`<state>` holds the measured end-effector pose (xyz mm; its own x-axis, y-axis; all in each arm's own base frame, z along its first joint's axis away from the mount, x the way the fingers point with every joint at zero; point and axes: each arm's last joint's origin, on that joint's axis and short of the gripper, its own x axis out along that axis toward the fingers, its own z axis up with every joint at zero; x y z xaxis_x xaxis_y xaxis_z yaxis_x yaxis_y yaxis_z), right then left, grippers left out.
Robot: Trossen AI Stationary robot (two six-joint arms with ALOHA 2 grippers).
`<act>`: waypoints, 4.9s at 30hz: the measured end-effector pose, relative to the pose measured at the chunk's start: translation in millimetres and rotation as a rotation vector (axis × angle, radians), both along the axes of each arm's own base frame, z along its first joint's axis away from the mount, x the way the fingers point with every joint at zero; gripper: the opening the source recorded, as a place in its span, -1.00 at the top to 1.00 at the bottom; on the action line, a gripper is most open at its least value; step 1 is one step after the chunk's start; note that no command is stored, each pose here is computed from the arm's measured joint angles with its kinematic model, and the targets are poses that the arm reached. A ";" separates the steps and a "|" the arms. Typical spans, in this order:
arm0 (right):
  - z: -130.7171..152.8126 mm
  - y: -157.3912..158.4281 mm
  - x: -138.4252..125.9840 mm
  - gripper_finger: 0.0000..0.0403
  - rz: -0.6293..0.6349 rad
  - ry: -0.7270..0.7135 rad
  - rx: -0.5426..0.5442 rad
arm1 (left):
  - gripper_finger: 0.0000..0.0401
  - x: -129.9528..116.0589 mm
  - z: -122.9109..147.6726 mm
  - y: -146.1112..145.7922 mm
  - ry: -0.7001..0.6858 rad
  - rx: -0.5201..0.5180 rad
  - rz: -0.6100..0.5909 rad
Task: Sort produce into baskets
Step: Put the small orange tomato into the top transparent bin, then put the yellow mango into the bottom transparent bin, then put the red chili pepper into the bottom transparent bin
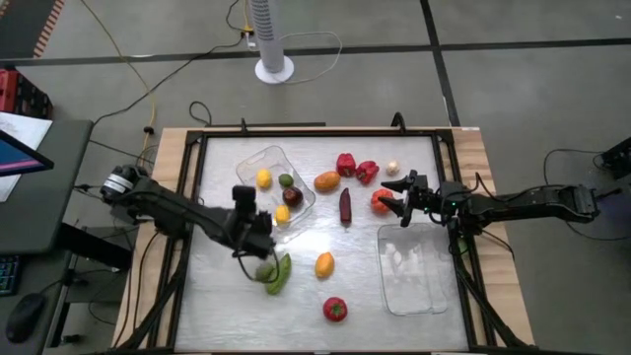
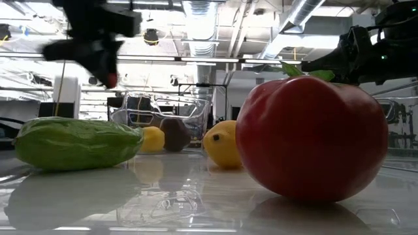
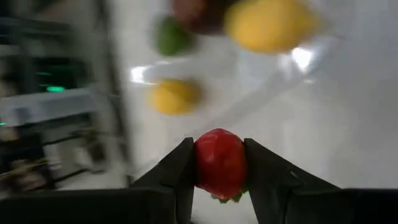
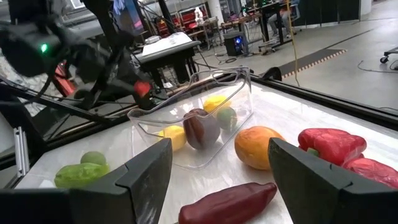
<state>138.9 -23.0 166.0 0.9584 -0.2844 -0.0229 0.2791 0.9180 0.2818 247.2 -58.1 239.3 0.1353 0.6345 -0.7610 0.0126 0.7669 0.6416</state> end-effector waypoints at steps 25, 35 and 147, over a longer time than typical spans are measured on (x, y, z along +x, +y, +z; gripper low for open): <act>32.6 -4.4 18.1 -0.44 -0.065 0.226 -0.012 | -0.35 27.3 31.2 87.8 -0.380 -0.064 -0.073; 67.8 -22.9 72.3 -0.53 -0.091 0.398 -0.250 | -0.35 -34.7 79.7 116.8 -1.102 -0.113 -0.239; 151.2 62.5 138.5 -0.97 -0.123 1.502 0.266 | -0.35 -148.5 108.5 76.4 -1.622 -0.309 -0.648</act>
